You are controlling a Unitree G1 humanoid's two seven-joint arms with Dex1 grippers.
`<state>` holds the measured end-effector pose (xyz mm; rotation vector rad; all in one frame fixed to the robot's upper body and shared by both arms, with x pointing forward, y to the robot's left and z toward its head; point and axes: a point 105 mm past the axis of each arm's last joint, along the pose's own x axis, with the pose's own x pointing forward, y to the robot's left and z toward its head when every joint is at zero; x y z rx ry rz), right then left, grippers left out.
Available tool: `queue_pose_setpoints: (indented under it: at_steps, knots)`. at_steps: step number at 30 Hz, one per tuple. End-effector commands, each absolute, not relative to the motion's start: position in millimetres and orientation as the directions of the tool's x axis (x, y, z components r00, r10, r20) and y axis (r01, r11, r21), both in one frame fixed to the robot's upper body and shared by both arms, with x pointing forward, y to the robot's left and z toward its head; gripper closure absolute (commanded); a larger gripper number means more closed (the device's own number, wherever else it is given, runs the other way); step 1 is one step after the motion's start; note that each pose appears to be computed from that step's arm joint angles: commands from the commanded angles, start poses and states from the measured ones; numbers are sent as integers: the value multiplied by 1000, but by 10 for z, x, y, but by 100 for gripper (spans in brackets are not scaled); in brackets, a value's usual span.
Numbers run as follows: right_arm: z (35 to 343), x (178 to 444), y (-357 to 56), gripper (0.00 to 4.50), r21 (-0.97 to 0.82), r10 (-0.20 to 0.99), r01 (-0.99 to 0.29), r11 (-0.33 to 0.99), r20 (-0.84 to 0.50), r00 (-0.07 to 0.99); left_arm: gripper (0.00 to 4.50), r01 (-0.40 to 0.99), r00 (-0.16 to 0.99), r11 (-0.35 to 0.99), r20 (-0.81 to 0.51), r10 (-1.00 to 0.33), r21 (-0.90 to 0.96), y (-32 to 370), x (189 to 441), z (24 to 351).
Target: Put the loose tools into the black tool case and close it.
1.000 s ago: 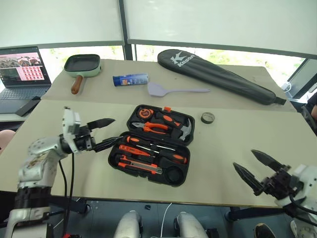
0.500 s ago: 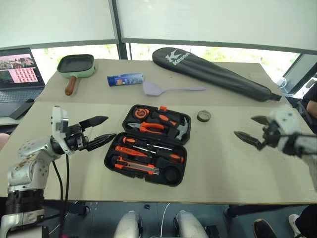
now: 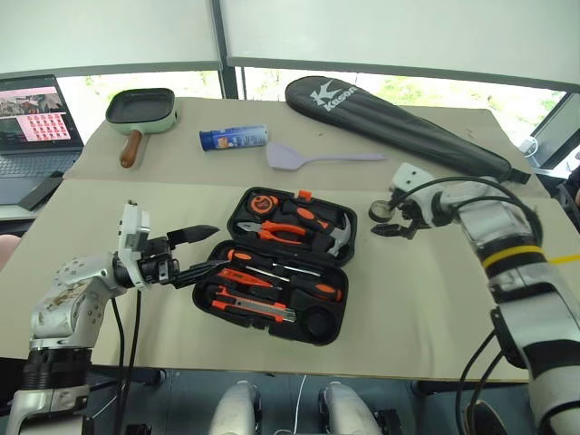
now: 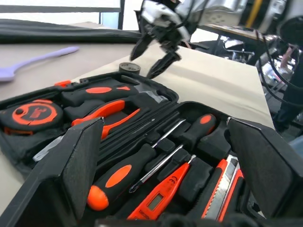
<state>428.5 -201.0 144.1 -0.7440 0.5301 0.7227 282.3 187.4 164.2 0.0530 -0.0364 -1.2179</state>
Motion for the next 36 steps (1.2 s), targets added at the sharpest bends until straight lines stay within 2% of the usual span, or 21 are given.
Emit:
queue_pose_setpoints:
  at_steps: [1,3,5,11,14,16,19,21,23,25,27,31,33,36]
  knots:
    - [1500,4357,-1987,25,-437,380,-739,512,-657,651,0,945,308,306,0,-951,120,1818,2772,1700]
    - [1478,4368,-1943,66,-426,387,-750,507,-664,639,0,946,298,296,4,-955,131,1813,2760,1711]
    - [1462,4367,-1897,148,-406,402,-764,501,-673,621,0,948,293,291,3,-956,133,1815,2753,1720]
    - [1423,4387,-1824,350,-391,416,-772,502,-674,611,0,951,281,278,-3,-960,136,1801,2743,1723]
    - [1511,4396,-1821,445,-406,438,-772,489,-651,620,0,955,268,265,-9,-963,136,1779,2722,1707]
    - [1605,4394,-1818,445,-417,465,-776,473,-630,622,0,958,258,253,-16,-966,134,1767,2702,1691]
    - [1915,4212,-1680,445,-369,632,-861,350,-585,508,0,966,223,214,-50,-974,142,1784,2635,1641]
    - [2192,3952,-1519,445,-320,742,-913,252,-542,395,0,972,196,183,-83,-977,147,1846,2568,1617]
    - [2277,3589,-1319,445,-252,805,-957,142,-533,260,0,978,175,159,-111,-978,138,1901,2508,1585]
    - [2248,3202,-1120,445,-190,834,-981,37,-536,135,0,982,156,138,-142,-978,130,1944,2456,1537]
    - [2148,2928,-945,445,-173,838,-985,-23,-540,75,0,979,172,154,-137,-976,132,1976,2457,1531]
    - [1986,2708,-732,445,-148,851,-989,-22,-522,59,0,971,212,194,-124,-969,143,2028,2491,1562]
    - [1753,2529,-619,445,-111,837,-992,-66,-548,5,0,972,210,194,-126,-970,129,2022,2443,1535]
    - [1543,2414,-589,445,-93,803,-992,-87,-596,-14,0,977,197,183,-128,-972,112,1990,2367,1512]
